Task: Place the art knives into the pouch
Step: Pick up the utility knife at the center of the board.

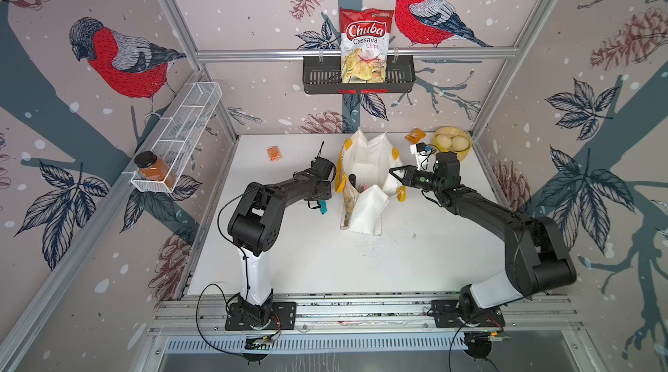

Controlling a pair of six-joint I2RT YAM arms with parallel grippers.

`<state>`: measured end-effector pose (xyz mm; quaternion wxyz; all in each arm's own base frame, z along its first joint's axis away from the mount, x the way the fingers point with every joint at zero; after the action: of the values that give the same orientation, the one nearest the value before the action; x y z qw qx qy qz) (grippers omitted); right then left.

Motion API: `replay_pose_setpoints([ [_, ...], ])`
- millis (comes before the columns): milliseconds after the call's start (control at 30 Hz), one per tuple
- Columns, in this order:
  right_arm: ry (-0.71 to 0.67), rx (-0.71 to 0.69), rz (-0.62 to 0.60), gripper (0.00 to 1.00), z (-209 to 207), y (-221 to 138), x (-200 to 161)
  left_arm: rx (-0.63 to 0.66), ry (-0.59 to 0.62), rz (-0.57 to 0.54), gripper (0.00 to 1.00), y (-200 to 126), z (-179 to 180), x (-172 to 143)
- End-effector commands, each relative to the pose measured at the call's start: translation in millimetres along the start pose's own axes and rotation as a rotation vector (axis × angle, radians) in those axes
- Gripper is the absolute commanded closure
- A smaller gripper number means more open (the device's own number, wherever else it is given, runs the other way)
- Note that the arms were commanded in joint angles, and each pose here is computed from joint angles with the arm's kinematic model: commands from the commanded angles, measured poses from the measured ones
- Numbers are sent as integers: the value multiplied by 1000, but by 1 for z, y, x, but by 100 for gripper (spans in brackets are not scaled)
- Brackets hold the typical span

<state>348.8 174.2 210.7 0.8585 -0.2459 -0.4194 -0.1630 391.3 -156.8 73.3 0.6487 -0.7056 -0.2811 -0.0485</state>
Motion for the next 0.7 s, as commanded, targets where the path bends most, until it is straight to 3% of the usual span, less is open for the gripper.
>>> replay_pose_setpoints([
  [0, -23, 13, -16, 100, 2, 0, 4, 48, 8, -6, 57, 6, 7, -4],
  [267, -21, 18, -19, 100, 2, 1, 3, 107, 36, 13, 69, 9, 18, -15],
  [667, -12, 17, -11, 100, 1, 2, 2, 10, 21, 7, 73, -11, 13, -15],
])
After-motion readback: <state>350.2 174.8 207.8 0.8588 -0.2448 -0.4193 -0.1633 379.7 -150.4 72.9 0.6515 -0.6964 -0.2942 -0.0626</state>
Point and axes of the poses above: each gripper's point midway between its finger pads, its own y axis out along the fingers, its own z axis along the line the jaws close on, x = y × z, the point moved 6 cm from there along -y, back along the fingers, and after that the axes turned 15 degrees about -y, right-handed, at the moved point
